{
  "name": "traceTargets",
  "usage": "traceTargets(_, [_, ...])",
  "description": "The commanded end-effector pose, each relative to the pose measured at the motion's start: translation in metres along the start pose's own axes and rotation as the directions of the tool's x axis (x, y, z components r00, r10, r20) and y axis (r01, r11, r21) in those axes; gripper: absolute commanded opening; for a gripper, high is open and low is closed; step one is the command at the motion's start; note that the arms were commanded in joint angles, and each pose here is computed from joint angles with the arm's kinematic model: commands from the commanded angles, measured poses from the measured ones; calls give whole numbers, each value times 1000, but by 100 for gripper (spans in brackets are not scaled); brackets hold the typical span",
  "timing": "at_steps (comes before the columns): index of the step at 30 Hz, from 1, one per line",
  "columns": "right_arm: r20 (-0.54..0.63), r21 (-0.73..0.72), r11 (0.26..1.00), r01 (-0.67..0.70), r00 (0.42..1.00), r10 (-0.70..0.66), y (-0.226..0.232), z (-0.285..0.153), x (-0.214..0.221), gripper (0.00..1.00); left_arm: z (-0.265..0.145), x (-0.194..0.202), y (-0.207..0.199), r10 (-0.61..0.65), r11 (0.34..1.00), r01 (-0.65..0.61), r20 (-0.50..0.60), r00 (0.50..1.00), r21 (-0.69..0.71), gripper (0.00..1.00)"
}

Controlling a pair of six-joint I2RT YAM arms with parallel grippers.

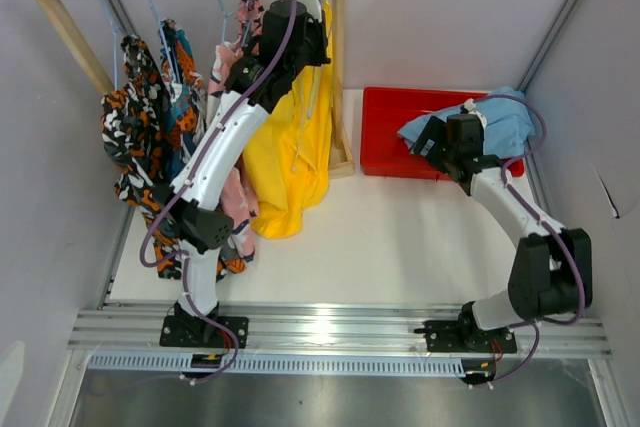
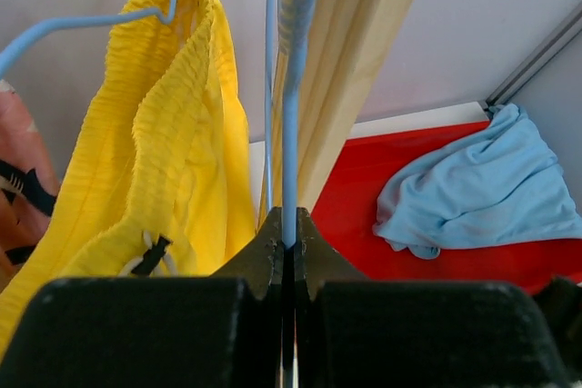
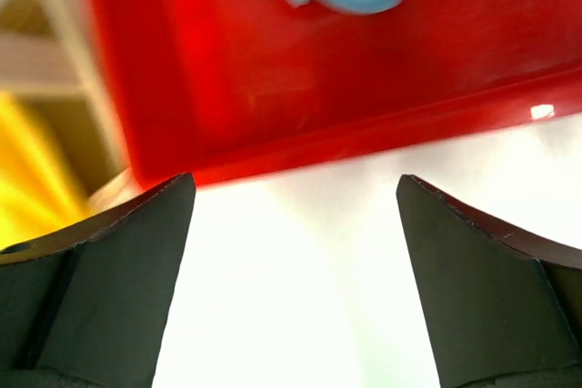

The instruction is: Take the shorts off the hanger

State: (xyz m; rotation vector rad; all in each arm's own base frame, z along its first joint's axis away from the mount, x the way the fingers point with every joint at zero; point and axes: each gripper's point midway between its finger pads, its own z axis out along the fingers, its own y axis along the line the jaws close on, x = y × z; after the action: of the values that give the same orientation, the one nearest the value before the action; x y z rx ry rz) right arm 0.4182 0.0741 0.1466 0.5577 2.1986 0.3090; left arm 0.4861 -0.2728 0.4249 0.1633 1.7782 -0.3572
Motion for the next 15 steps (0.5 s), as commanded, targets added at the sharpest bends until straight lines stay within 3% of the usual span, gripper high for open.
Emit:
traceTargets(1, [74, -80, 997, 12, 997, -6, 30, -31, 0, 99, -2, -57, -4, -63, 997, 54, 179, 982, 55, 0])
traceTargets(6, [102, -147, 985, 85, 992, -70, 55, -57, 24, 100, 11, -71, -9, -106, 992, 87, 244, 964, 87, 0])
traceTargets(15, [85, -131, 985, 110, 991, -99, 52, -61, 33, 100, 24, -77, -12, -135, 989, 111, 297, 945, 97, 0])
